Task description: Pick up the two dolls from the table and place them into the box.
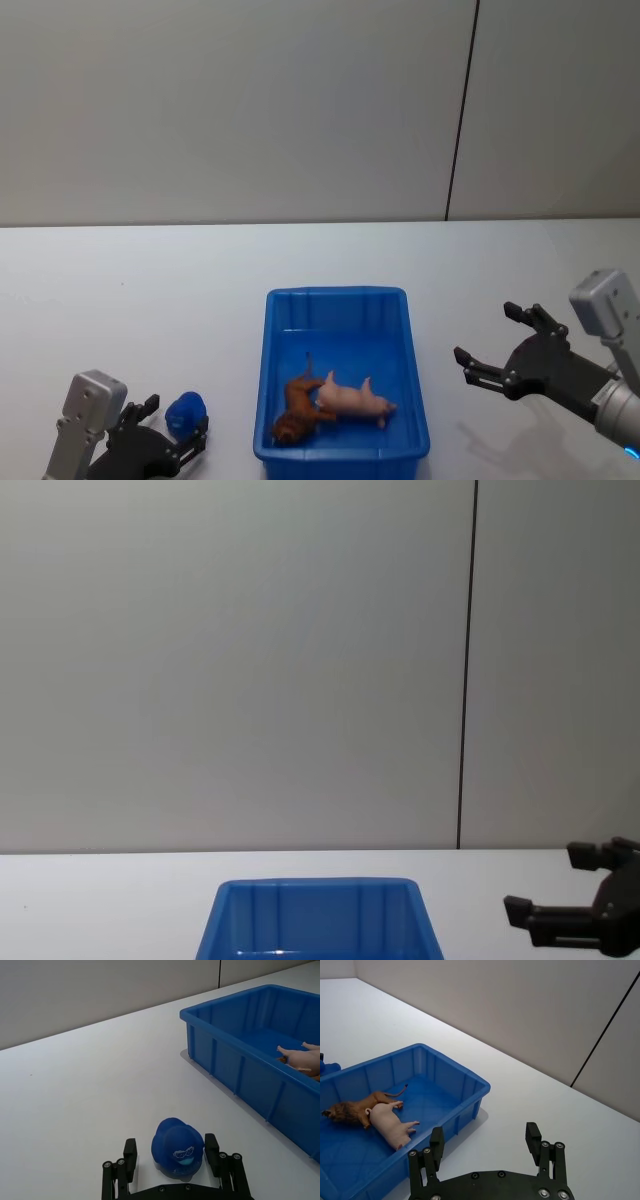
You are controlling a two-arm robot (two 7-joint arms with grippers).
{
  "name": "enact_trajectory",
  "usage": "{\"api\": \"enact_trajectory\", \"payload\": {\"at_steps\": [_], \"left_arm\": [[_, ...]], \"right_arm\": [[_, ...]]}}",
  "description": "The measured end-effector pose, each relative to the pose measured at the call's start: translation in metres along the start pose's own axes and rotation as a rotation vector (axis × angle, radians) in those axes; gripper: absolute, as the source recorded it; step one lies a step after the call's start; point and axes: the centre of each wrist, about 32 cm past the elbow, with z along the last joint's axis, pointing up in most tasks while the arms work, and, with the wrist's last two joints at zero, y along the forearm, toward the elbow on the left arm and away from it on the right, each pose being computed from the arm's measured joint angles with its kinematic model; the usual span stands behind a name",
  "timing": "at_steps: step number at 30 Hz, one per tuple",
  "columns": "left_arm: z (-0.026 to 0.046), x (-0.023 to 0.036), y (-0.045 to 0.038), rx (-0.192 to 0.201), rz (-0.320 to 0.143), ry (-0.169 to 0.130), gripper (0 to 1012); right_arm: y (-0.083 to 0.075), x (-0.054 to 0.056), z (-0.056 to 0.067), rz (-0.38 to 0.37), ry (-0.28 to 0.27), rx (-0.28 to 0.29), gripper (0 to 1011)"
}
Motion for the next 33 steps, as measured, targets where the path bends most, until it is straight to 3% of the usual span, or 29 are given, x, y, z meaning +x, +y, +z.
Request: {"api": "enact_trajectory", "payload": {"at_steps": [7, 18, 25, 28, 29, 31, 33], "left_arm": [[-0.0013, 0.0032, -0.0025, -0.001, -0.015, 0.005, 656], [0.0029, 0.0056, -0.0034, 0.001, -0.023, 0.012, 533], [0.0158, 0.0061, -0.0038, -0.035, -0.025, 0.004, 486], [0.0268, 0.0055, -0.0057, -0.07, -0.026, -0.005, 466], [0.0268, 0.0055, -0.0057, -0.07, -0.026, -0.005, 455], [0.0381, 0.0041, -0.0083, -0.104, -0.031, -0.02, 443], [0.0438, 0.0029, -0.01, -0.12, -0.034, -0.027, 434]], "right_arm": [[0.0, 0.0, 0.0, 0.0, 0.0, 0.0, 1001], [0.0, 0.0, 0.0, 0.0, 0.0, 0.0, 1001], [0.0, 0.0, 0.0, 0.0, 0.0, 0.0, 1001], [0.0, 0.0, 0.0, 0.0, 0.0, 0.0, 1001], [0.0, 0.0, 0.0, 0.0, 0.0, 0.0, 1001], [0.0, 0.0, 0.0, 0.0, 0.0, 0.0, 1001], [0.0, 0.0, 0.0, 0.0, 0.0, 0.0, 1001]]}}
